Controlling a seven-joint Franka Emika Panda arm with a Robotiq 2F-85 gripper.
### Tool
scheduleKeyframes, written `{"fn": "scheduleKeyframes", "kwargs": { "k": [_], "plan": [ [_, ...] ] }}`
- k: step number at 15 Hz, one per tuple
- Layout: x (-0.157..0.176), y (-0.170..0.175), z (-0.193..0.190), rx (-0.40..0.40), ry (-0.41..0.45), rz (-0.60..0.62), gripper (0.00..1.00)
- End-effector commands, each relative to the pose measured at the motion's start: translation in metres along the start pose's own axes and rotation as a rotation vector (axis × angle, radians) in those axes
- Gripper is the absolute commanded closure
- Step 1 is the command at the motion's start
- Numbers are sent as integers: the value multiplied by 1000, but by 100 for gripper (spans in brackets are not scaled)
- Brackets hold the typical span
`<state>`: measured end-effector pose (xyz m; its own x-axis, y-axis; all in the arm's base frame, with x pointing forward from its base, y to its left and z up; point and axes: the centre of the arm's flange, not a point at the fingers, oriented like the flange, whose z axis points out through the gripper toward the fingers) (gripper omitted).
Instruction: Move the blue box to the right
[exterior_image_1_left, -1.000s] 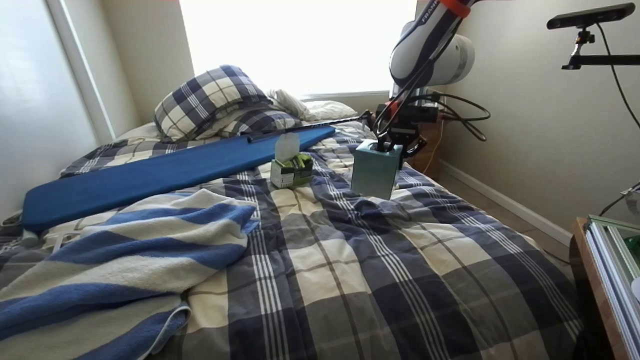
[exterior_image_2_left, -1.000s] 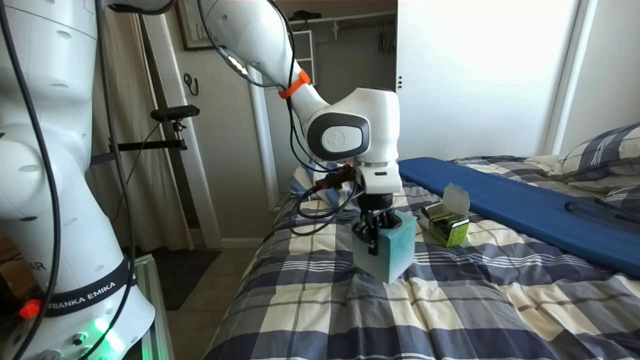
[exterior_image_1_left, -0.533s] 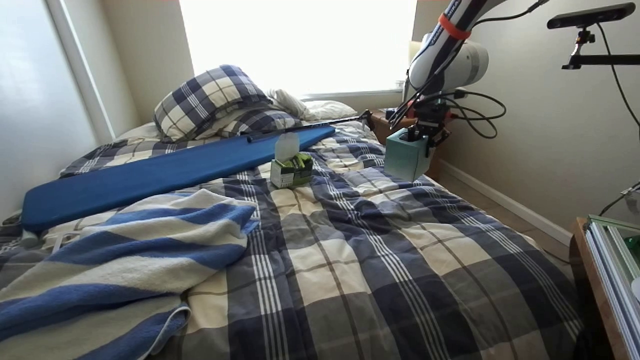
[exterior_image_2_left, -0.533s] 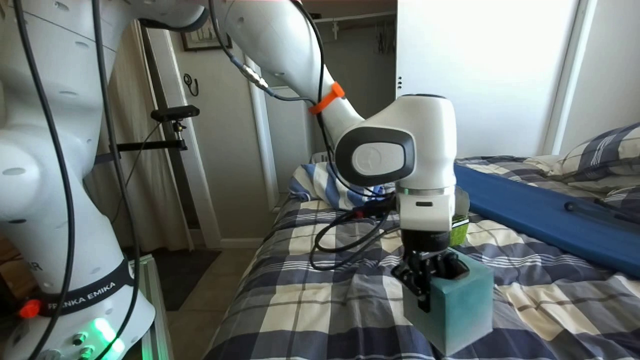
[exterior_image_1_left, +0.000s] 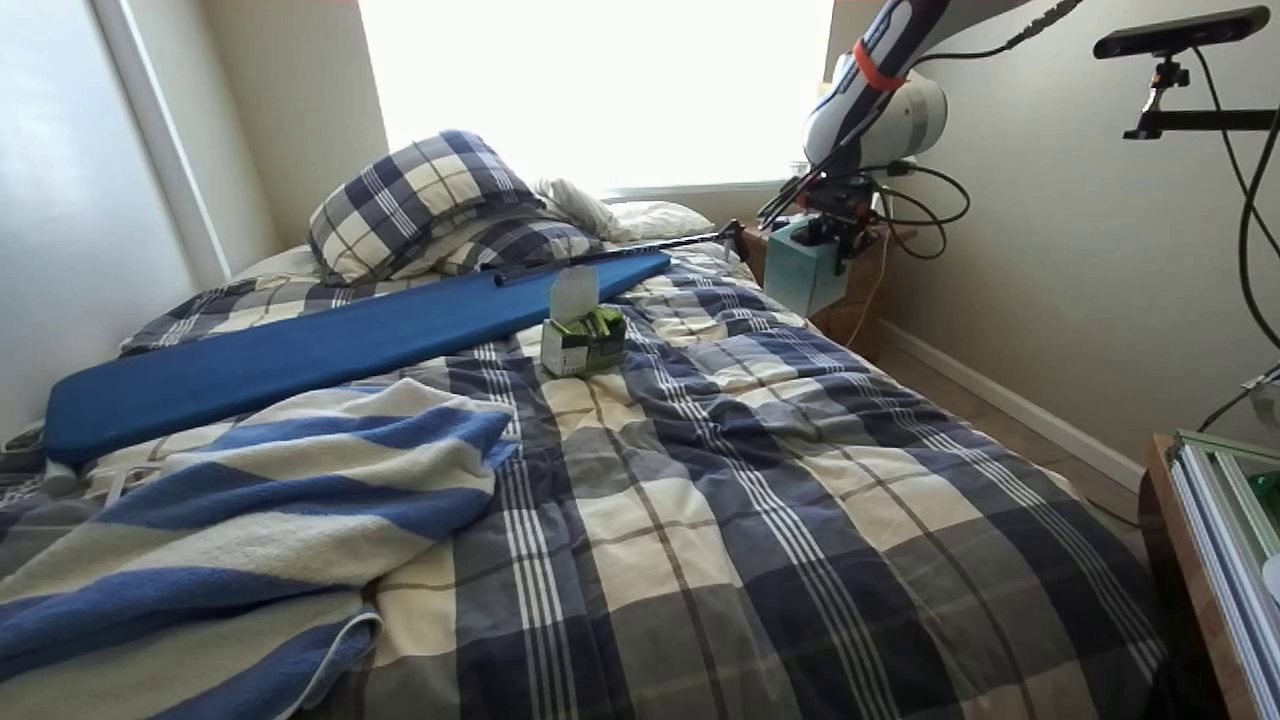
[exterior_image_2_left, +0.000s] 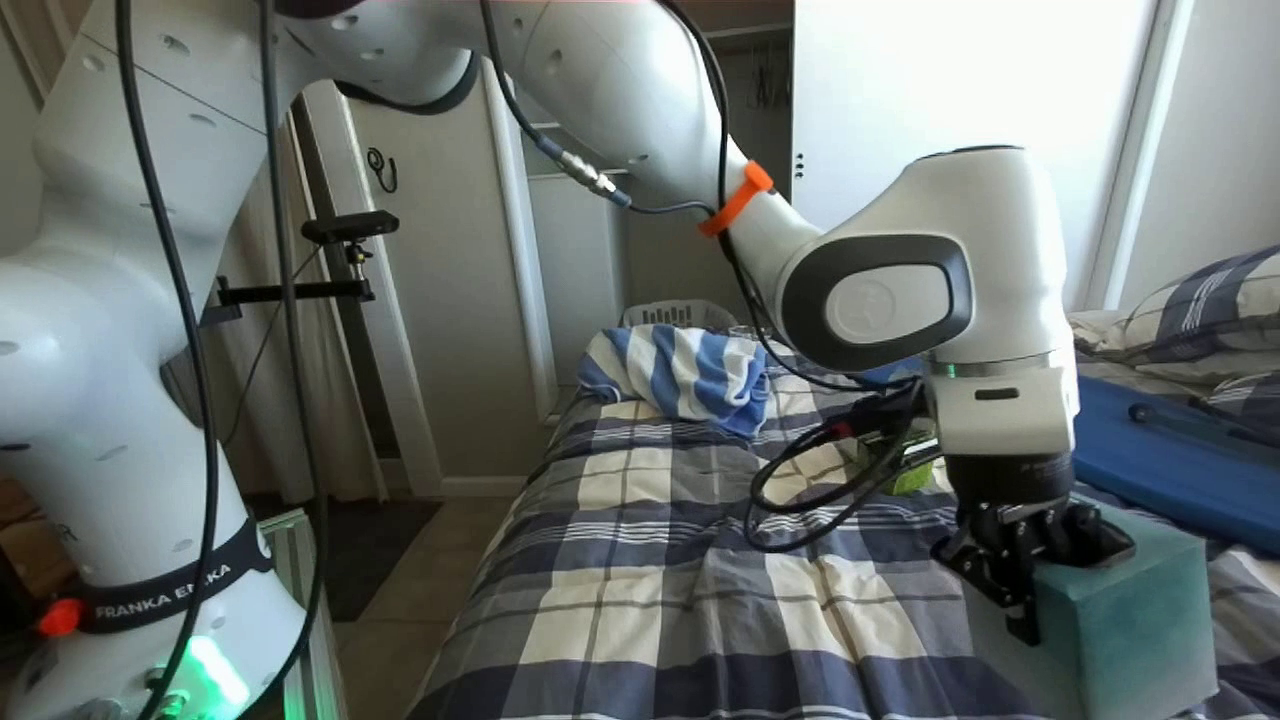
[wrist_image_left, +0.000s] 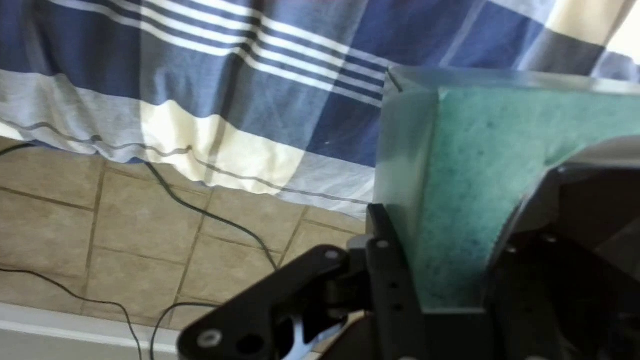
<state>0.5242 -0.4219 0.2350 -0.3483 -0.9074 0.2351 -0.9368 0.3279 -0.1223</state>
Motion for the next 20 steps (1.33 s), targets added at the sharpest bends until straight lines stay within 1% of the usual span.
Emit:
{"fn": "scheduleKeyframes", "kwargs": {
  "k": [1,2,5,7,9,11,13,16,17,18,20],
  "plan": [
    [3,-56,5,72,-67,-15,99],
    [0,-66,5,95,-85,-25,99],
    [-9,-88,19,135,-198,-31,99],
    [-13,-97,33,136,-256,-26,99],
    [-16,-103,48,116,-277,-18,99],
    [-14,-108,64,88,-295,16,99],
    [-16,-114,79,67,-302,38,99],
    [-23,-123,91,57,-305,46,99],
    [-26,-125,93,47,-307,46,71],
    [-29,-125,95,38,-306,42,69],
    [-34,-124,91,19,-313,28,57]
  ]
}}
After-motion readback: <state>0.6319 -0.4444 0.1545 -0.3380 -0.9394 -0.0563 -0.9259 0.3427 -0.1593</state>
